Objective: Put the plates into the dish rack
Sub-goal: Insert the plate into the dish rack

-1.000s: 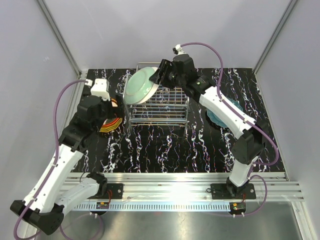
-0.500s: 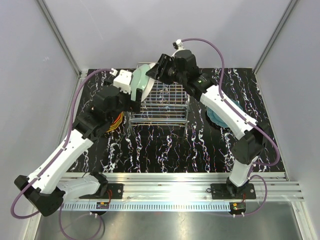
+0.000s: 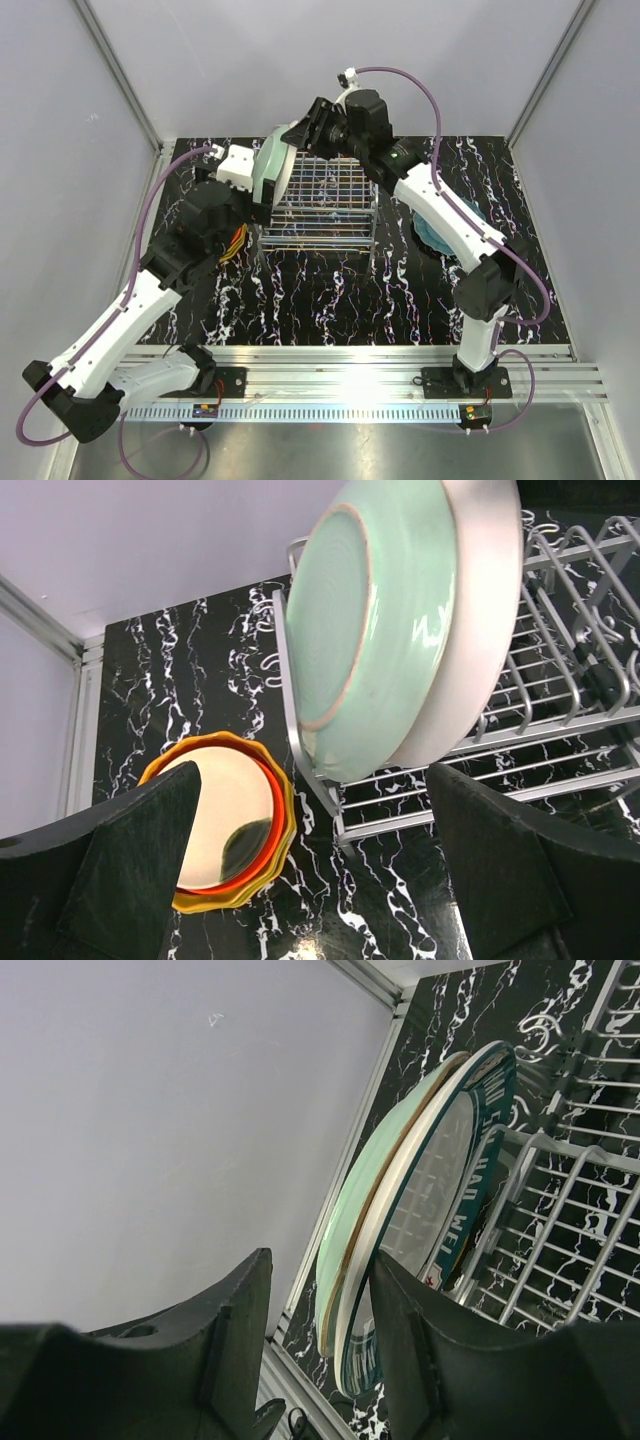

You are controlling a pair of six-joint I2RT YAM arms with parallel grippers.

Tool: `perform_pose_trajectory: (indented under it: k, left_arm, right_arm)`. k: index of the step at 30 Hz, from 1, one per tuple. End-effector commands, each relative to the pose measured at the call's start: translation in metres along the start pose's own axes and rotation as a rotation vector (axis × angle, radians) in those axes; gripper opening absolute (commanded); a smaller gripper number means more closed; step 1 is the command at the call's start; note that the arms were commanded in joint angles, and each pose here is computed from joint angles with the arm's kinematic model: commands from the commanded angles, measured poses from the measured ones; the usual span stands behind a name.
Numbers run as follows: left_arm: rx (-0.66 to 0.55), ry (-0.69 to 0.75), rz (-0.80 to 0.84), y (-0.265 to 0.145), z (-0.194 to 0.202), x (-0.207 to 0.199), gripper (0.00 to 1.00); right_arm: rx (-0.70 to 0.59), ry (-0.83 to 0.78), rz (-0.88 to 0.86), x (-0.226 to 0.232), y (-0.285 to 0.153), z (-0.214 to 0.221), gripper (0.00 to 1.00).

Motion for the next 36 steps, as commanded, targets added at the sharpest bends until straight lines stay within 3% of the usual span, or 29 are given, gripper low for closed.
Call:
perform_pose_trajectory:
  k: [1, 16, 28, 36]
  left_arm:
    - [-0.065, -0.014, -0.053, 0.002, -0.006, 0.004, 0.99]
    - [-0.036, -0.009, -0.068, 0.026, 0.004, 0.001, 0.99]
    - [-0.017, -0.026, -0.088, 0.04, 0.006, 0.012, 0.87]
    - [-0.02, -0.136, -0.056, 0.049, 0.012, 0.02, 0.77]
  right_arm:
    - [-0.011, -0.011, -0.125, 0.029, 0.0, -0.007, 0.5]
    - [0.011, -0.011, -0.172, 0.044, 0.008, -0.003, 0.5]
    - [0.023, -0.022, -0.192, 0.048, 0.01, -0.004, 0.5]
    - [0.042, -0.019, -0.196, 0.045, 0.014, 0.0, 0.5]
Point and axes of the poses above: each gripper's point midway between its finger pads, its own y axis out along the fingers, its own x axis along the line the jaws close on, z = x × y, the point moved 9 cm from there along -y, back along the fingers, and after that the axes turned 5 degrees about y, right-handed, at the moved point
